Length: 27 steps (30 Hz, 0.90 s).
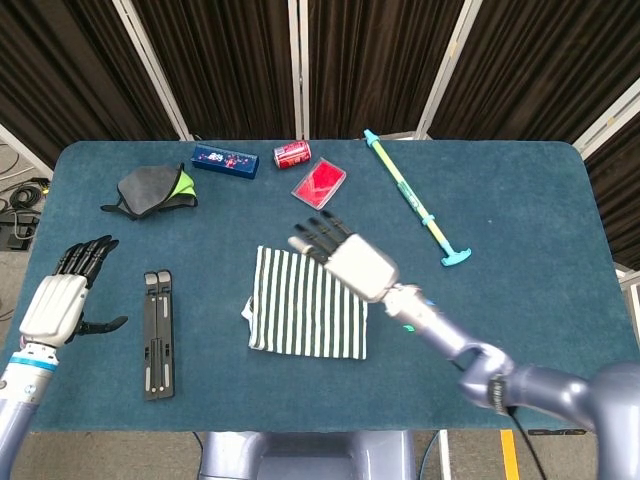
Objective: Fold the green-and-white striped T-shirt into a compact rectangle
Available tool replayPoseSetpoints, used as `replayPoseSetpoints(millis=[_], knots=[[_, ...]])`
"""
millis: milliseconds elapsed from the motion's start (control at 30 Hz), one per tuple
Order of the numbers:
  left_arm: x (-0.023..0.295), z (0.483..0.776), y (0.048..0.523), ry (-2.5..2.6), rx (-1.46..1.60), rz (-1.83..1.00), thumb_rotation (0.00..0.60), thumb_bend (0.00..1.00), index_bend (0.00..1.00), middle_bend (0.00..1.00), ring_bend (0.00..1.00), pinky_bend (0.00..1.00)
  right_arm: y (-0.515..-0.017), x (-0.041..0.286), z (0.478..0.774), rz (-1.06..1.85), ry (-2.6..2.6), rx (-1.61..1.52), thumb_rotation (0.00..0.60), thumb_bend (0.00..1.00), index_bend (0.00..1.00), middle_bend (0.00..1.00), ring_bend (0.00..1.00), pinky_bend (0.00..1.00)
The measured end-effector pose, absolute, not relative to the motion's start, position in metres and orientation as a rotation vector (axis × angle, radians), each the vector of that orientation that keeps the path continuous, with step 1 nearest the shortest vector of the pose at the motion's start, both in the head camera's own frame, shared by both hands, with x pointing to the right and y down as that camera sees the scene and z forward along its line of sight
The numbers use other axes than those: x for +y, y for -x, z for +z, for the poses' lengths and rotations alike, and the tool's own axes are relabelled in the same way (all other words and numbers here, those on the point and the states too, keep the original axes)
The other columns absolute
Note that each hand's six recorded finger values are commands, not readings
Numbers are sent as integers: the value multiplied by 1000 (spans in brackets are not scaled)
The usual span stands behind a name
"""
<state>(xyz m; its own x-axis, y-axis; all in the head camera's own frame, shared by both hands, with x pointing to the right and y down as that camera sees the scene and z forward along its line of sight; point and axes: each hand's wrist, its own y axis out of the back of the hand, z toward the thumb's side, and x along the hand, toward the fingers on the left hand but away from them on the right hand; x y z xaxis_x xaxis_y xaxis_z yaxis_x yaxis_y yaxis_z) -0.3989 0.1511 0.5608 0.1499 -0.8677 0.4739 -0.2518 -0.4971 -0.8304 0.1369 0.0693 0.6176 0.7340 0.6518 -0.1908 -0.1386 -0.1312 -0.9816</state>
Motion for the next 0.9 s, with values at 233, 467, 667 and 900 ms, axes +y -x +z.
replayPoseSetpoints(millis=[233,467,667,900], knots=[[158,555,399,1795,1082,-1318,600,0,0,0,0,0,-232,75,591,847,1503,-589,600,0,0,0,0,0],[169,557,412,1738,1104,-1323,600,0,0,0,0,0,-309,107,569,1050,1527,-862,600,0,0,0,0,0],[182,556,423,1716,1107,-1333,600,0,0,0,0,0,-358,142,555,1185,1517,-1014,600,0,0,0,0,0],[189,551,429,1700,1121,-1341,600,0,0,0,0,0,-386,170,541,1238,1469,-1096,600,0,0,0,0,0]])
